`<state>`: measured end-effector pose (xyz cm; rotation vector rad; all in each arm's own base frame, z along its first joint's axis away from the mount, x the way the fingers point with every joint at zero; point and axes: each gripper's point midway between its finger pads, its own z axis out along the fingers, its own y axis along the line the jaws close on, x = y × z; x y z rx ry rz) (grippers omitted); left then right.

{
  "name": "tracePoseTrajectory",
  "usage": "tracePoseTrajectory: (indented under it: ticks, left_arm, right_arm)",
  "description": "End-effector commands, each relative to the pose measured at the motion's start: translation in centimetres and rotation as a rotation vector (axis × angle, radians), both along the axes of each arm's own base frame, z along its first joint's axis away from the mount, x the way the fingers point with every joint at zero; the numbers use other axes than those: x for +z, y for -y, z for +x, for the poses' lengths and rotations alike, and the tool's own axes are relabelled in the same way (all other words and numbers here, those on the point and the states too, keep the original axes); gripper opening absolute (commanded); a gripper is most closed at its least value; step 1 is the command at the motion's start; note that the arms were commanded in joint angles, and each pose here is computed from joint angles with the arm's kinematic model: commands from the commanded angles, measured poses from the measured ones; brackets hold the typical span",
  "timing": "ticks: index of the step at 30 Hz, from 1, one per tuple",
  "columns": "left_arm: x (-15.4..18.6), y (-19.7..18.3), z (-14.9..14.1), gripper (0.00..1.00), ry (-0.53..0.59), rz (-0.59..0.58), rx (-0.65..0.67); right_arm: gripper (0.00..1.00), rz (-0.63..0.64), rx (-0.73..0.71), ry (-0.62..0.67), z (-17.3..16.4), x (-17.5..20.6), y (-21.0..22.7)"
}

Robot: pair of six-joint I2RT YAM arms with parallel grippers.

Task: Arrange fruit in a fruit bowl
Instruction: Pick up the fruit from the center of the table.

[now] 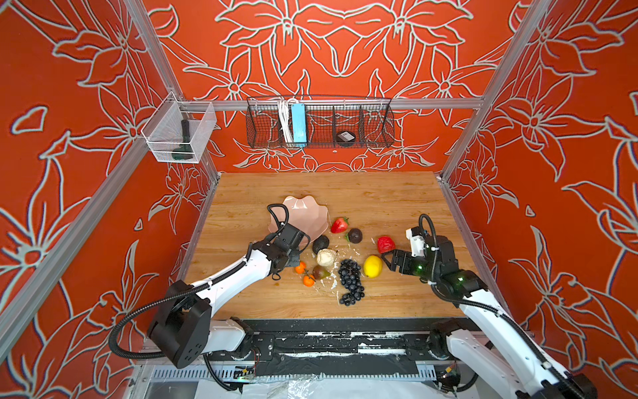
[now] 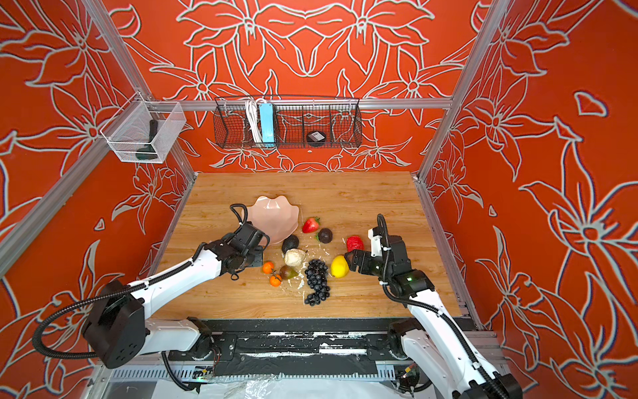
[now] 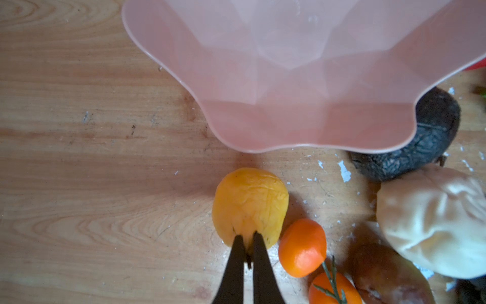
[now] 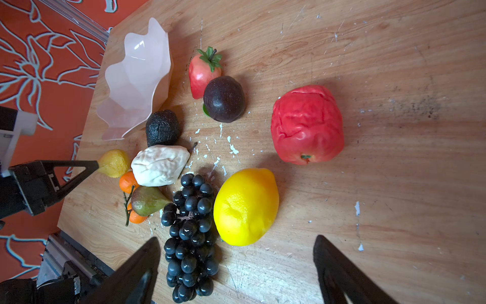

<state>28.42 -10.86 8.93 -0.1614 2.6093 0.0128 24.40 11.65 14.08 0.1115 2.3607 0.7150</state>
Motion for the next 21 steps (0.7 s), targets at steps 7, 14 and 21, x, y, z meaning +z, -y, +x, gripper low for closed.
tracePoseTrajectory:
  ticks: [7, 14, 21]
  left_arm:
    - [4.5, 0.5, -2.6, 0.02, 0.023, -0.052, -0.007]
    - [10.9, 1.7, -1.5, 0.02, 0.112, -0.112, -0.047]
    - [14.4, 5.5, 5.3, 0.01, 0.150, -0.082, -0.090]
  right_arm:
    - [0.91, -0.006, 0.006, 0.000, -0.3, 0.1, -0.1]
    - [0.91, 0.004, 0.006, 0.003, -0.2, 0.1, -0.2]
    - [0.91, 0.005, 0.001, 0.006, -0.5, -0.1, 0.0]
